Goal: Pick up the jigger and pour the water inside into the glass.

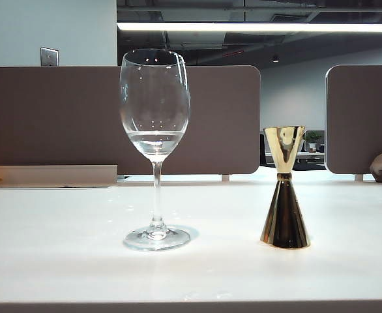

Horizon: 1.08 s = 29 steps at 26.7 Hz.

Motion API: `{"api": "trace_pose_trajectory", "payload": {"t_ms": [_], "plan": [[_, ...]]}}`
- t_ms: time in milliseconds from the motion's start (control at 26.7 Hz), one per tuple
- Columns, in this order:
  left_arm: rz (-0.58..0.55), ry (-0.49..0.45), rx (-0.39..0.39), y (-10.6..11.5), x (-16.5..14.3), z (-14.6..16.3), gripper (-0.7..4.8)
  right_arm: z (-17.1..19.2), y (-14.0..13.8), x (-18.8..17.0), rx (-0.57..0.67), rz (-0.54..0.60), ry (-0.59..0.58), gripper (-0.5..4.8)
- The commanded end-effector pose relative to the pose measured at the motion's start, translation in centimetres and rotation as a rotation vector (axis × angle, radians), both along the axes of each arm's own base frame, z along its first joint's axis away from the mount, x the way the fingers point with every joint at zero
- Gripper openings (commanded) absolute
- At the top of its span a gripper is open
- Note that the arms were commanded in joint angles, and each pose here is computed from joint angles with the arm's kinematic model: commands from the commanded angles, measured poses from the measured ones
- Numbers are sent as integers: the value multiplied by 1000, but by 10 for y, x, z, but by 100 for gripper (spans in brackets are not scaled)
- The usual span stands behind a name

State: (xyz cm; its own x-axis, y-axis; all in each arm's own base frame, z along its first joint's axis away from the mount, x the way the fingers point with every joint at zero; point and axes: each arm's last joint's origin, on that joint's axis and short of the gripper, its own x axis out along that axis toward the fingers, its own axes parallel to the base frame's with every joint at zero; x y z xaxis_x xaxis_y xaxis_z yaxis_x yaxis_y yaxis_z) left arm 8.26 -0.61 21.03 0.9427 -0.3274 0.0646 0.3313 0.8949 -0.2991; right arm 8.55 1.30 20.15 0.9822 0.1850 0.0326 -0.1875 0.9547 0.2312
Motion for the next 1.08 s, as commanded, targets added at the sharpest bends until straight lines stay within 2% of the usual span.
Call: {"api": "trace_pose_trajectory", "payload": {"t_ms": [37,112,187,262,299,336,374,411,561,673,785,1084], "plan": [[-27,-71,-110,-1,-7,23,0,19,1,-6,30,79,-60,86],[-37,-141,-131,-1,-11,34,13,30,3,-11,29,140,-95,86],[-64,-233,-117,-2,-17,49,27,45,3,-18,26,185,-132,85],[-91,-268,-104,-3,-23,60,26,53,2,-22,25,183,-138,83],[-102,-273,-101,-3,-26,65,25,58,2,-25,18,181,-140,66],[-118,-255,-94,-4,-32,73,14,65,1,-31,-21,171,-141,5],[-112,-231,-81,-5,-36,78,-3,70,0,-35,-62,167,-138,-8],[-88,-188,-6,-5,-46,87,-6,78,-1,-44,-141,162,-119,-9],[-29,-118,175,-5,-56,108,-6,89,-3,-57,-252,169,-27,-9],[-36,-35,236,-4,-46,119,-6,92,-2,-58,-323,207,45,-9],[-61,67,286,-3,-29,125,-6,91,0,-49,-348,254,116,-9],[-186,230,295,-4,14,118,-6,84,6,-10,-346,300,299,-9]]}}
